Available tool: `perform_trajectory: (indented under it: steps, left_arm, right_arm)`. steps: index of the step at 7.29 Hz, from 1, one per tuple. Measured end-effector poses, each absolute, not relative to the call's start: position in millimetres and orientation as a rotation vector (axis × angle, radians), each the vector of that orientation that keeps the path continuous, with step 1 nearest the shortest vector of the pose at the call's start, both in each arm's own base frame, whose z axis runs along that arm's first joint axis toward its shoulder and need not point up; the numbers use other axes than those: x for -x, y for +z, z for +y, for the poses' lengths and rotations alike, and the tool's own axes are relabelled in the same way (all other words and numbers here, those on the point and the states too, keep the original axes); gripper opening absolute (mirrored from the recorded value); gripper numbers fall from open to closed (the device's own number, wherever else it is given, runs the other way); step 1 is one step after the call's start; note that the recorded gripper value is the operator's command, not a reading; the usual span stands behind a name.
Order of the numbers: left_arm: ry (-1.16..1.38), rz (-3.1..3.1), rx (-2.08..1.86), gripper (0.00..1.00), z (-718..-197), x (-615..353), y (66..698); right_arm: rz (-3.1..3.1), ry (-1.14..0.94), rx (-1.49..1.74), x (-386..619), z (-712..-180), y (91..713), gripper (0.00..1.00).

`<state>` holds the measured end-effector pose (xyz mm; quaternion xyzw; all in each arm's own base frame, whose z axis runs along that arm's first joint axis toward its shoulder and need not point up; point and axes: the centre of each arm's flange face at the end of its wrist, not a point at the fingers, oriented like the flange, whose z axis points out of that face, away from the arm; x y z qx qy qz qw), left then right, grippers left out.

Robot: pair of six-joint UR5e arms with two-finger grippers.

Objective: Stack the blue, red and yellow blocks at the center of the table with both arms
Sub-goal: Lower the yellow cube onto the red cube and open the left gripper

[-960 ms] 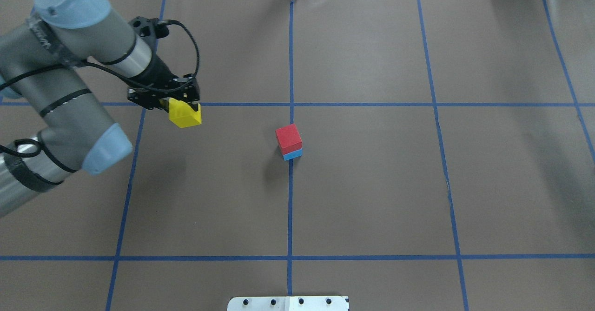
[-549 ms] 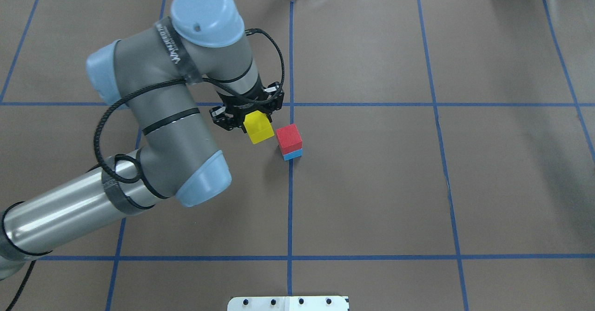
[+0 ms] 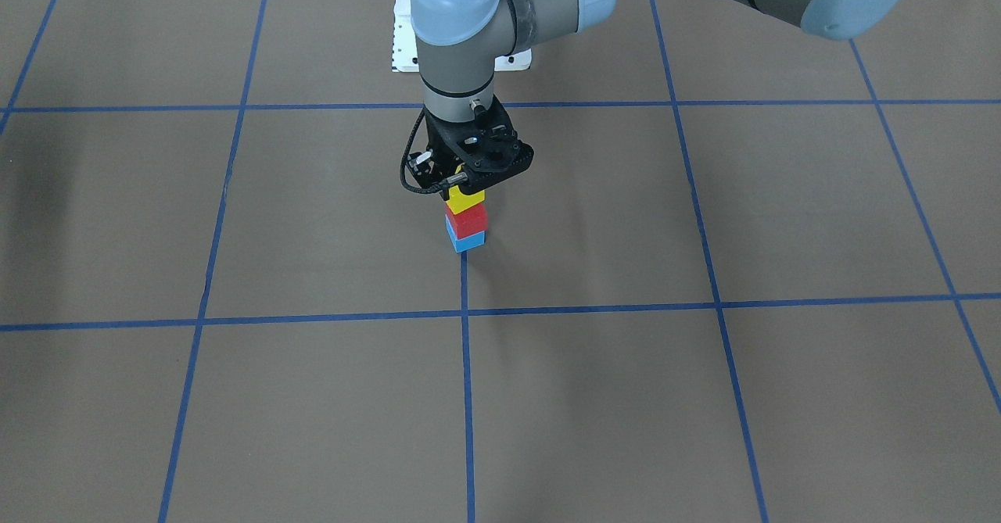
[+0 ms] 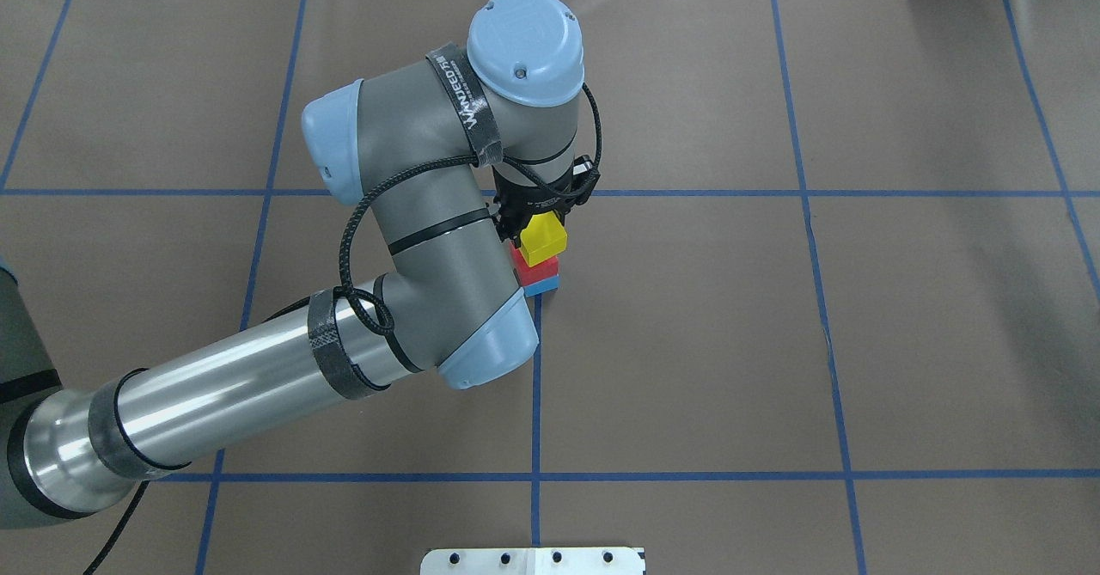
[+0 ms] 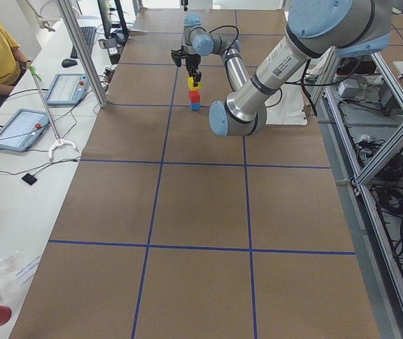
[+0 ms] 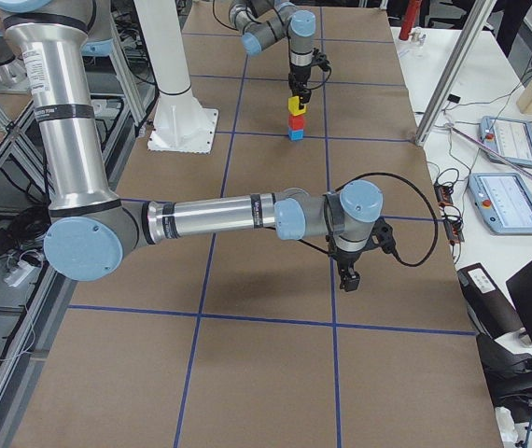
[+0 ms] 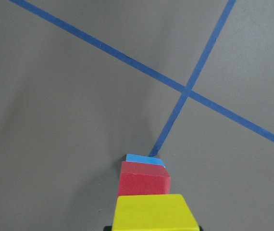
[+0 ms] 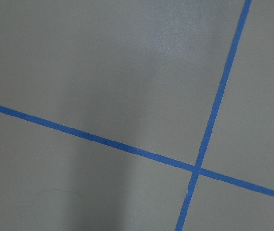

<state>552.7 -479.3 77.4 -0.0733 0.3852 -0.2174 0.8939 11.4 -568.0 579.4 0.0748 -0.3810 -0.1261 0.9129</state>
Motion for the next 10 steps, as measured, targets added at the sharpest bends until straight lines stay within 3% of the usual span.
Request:
perform_trajectory:
  steps: [1, 4, 7, 10]
  left_arm:
    - [-0.438, 0.792, 0.148, 0.15, -480, -554, 83]
    - [-0.403, 0.792, 0.137, 0.38, -478, -557, 88]
    - [-0.377, 0.806, 0.125, 0.54, -477, -560, 88]
    - [-0.370, 0.818, 0.120, 0.59, -481, -568, 95]
  right_arm:
    - [-0.785, -0.260, -0.155, -11, -568, 579, 1.00]
    - [-0.785, -0.260, -0.156, -11, -569, 578, 1.00]
    - [-0.785, -0.261, -0.157, -11, -569, 578, 1.00]
    - [-0.785, -0.261, -0.158, -11, -569, 577, 1.00]
